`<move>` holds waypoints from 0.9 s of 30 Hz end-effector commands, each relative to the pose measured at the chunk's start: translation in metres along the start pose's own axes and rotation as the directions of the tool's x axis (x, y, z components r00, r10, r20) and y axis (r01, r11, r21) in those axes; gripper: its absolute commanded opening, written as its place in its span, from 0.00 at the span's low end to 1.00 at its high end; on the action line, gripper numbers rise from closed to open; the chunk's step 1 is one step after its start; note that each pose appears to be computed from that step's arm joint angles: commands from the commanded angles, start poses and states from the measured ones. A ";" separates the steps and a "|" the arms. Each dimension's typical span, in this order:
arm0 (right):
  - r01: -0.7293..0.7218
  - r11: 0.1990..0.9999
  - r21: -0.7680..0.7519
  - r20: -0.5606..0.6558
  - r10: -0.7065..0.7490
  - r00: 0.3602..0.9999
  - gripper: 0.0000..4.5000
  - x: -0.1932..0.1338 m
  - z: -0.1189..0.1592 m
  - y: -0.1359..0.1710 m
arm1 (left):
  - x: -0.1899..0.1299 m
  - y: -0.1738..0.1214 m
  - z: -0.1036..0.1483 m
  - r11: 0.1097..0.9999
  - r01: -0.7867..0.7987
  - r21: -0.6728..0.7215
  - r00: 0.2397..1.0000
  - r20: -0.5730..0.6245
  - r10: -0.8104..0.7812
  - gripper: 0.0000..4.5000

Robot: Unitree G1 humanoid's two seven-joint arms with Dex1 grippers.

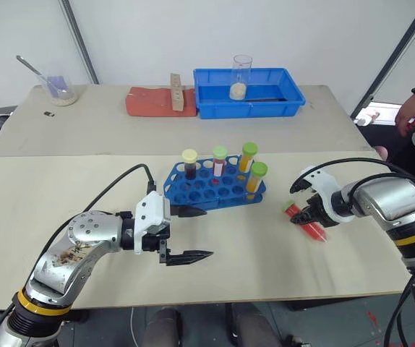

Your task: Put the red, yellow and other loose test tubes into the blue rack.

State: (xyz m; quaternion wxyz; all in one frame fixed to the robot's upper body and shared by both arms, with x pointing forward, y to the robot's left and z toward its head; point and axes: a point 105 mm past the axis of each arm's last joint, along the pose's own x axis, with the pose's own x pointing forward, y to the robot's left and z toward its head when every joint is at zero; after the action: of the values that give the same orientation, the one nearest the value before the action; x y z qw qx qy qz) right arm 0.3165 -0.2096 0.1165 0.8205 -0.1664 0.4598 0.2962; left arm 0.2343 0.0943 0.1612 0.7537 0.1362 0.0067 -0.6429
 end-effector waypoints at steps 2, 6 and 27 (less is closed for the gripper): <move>-0.107 0.983 -0.147 0.186 0.134 0.973 0.23 -0.032 0.025 0.042 | -0.019 0.010 0.009 0.997 -0.058 0.043 0.998 0.028 0.057 1.00; -0.260 0.946 -0.191 0.584 0.323 0.744 0.23 -0.048 0.067 0.093 | -0.036 0.022 0.001 0.991 -0.128 0.041 0.992 -0.015 0.129 1.00; 0.092 0.995 -0.043 0.985 0.027 0.171 0.23 -0.012 0.136 0.123 | -0.050 0.041 0.005 0.978 -0.202 0.054 0.979 0.014 0.201 1.00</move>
State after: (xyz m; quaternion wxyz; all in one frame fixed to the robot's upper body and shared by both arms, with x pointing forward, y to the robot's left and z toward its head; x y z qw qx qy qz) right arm 0.3250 -0.0444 0.1859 0.9255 0.0251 -0.1548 0.3448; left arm 0.2654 0.1489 0.1728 0.8134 0.1423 -0.0058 -0.5639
